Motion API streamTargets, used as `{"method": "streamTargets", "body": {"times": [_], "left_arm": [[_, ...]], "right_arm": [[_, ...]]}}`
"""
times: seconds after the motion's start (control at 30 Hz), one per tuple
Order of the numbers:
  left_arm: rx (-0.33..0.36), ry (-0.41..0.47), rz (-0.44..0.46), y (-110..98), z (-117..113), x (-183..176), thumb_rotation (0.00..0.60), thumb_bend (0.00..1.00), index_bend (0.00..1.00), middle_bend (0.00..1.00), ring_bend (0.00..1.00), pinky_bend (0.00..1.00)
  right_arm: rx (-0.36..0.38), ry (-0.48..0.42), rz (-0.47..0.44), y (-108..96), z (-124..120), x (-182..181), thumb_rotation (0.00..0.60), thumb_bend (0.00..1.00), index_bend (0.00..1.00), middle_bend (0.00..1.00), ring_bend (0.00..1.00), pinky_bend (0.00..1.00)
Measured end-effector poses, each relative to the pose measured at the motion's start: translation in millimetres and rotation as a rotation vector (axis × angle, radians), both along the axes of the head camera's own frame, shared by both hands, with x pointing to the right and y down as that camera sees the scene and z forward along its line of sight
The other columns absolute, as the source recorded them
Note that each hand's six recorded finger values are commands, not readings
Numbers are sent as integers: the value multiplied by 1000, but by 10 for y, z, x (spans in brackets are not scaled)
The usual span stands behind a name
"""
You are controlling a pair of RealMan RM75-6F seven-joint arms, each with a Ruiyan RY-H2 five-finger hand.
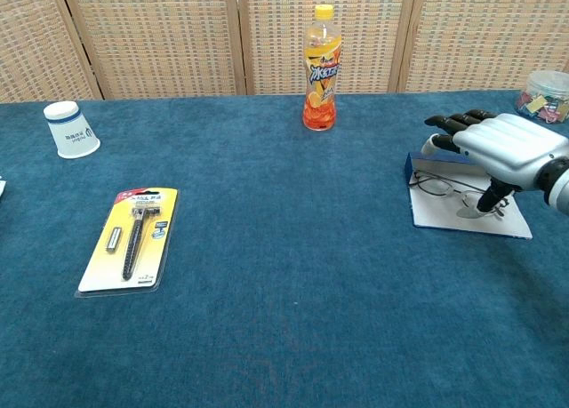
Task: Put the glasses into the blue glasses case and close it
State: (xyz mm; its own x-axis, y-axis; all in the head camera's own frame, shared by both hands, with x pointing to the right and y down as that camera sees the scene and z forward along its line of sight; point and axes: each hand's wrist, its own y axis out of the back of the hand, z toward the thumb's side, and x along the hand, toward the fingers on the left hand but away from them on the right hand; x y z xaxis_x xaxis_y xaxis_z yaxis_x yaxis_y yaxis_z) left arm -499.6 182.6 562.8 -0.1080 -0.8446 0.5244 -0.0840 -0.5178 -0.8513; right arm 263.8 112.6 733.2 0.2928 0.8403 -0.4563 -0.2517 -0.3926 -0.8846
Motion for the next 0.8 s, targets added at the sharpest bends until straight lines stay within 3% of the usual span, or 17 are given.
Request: {"method": "streamTargets", "body": {"times": [0.3,0.47,0.8], "left_arm": [[-8,-4,-1,-8,20,3,600,0,0,0,0,0],[-9,-5,-2,-10,25,3,600,0,0,0,0,0],[-15,-7,-4,-17,42,-1,600,0,0,0,0,0]], "right_arm": [[27,62,-7,-53,97,87,600,156,212,0,0,45],[48,94,-16,-87,125,125,600,156,15,0,0,45],[81,140,18,-223,177,206,600,156,0,0,0,45]]}}
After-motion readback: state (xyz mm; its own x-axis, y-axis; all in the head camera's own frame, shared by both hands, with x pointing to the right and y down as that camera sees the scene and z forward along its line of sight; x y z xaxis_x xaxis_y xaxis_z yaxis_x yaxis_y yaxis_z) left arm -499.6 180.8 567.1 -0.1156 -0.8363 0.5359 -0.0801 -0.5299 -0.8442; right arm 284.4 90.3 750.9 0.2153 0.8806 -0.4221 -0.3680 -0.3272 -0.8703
